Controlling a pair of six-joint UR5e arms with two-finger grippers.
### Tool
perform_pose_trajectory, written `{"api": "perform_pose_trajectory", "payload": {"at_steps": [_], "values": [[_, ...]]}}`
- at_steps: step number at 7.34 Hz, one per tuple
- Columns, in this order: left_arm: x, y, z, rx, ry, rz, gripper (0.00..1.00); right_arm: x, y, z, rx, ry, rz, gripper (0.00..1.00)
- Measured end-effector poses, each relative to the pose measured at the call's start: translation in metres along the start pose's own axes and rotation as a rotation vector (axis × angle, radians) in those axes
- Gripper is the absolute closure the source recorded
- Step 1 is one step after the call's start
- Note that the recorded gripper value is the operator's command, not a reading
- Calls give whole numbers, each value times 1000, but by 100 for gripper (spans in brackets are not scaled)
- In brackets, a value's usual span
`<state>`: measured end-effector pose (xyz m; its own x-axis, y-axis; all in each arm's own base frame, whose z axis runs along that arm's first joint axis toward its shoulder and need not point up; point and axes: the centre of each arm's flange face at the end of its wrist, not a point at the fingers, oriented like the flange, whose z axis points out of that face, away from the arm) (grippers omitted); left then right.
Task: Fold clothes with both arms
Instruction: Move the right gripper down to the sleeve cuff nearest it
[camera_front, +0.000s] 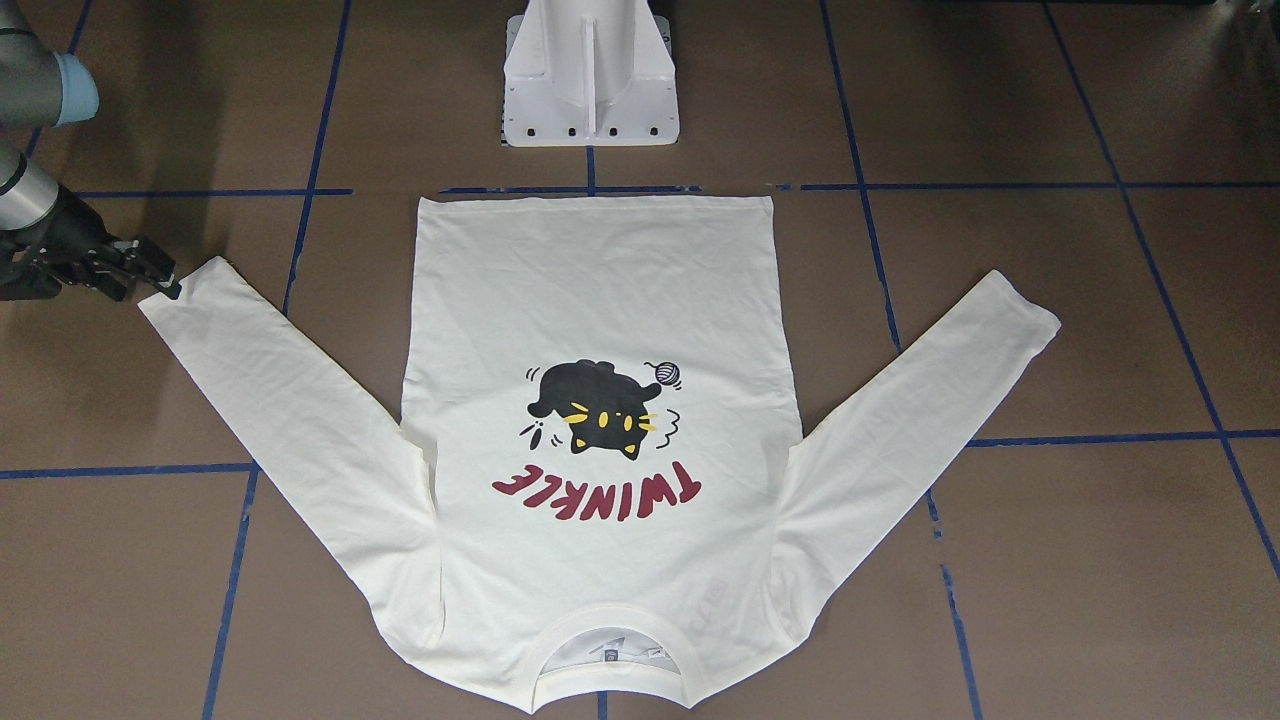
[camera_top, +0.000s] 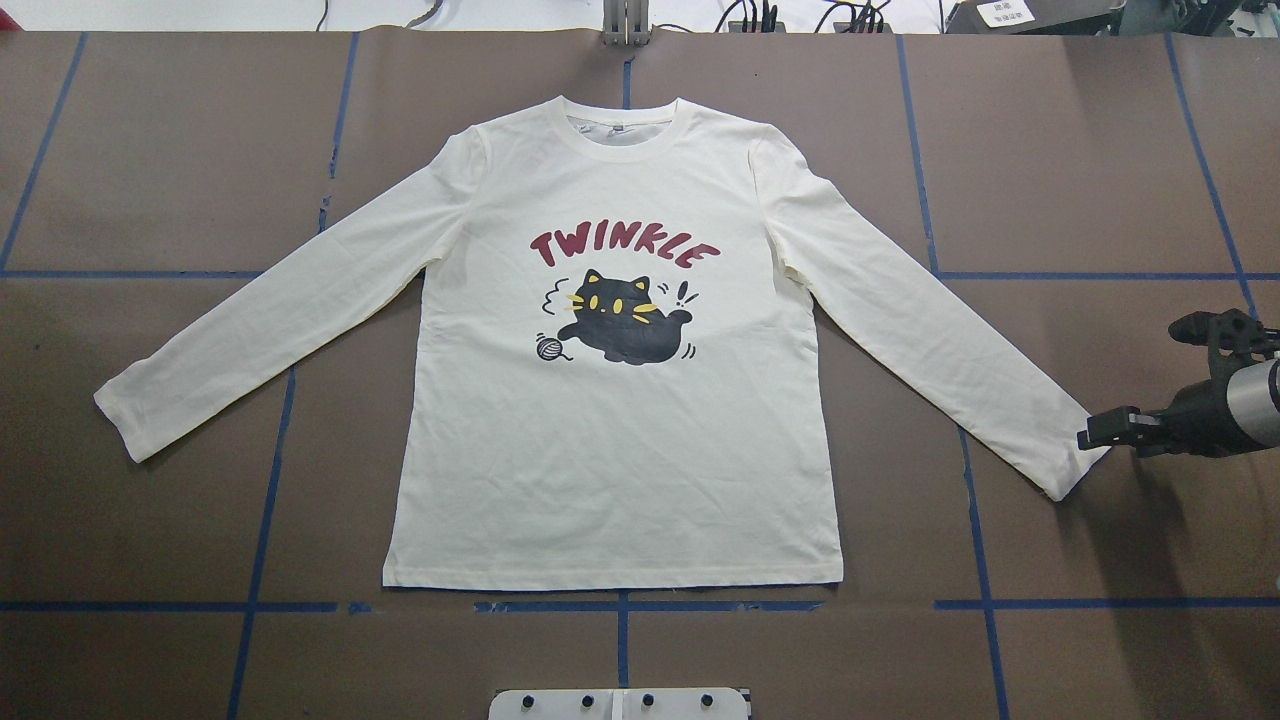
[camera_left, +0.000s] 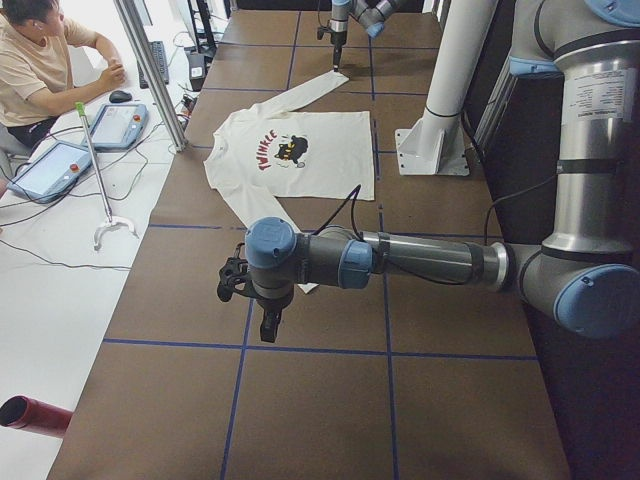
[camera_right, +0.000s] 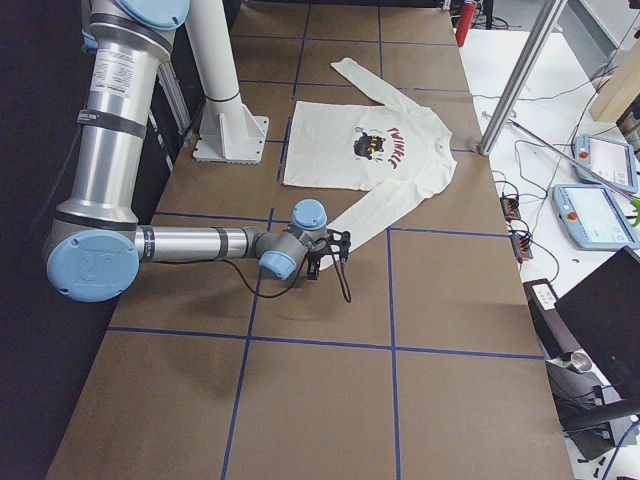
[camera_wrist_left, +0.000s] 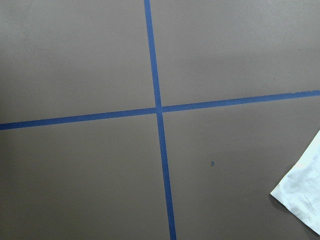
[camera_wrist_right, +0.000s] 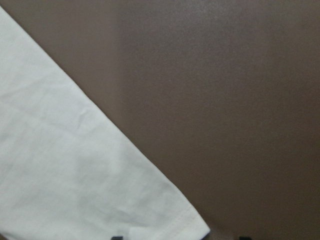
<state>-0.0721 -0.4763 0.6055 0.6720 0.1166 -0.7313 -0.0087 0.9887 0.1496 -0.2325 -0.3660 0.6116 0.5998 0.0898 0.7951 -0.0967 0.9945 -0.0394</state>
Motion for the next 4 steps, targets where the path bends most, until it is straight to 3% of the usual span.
{"api": "perform_pose_trajectory", "payload": {"at_steps": [1, 2, 3, 4], "values": [[0, 0, 0, -1, 0, 0, 0, 0, 0, 2, 5, 5, 2, 44], [0, 0, 0, -1, 0, 0, 0, 1, -2, 3, 21, 14, 4, 69], [0, 1, 0, -1, 0, 0, 0, 2, -3, 4, 33, 22, 7, 72], [0, 1, 0, -1, -1, 0, 0, 3, -4, 4, 38, 26, 8, 92]]}}
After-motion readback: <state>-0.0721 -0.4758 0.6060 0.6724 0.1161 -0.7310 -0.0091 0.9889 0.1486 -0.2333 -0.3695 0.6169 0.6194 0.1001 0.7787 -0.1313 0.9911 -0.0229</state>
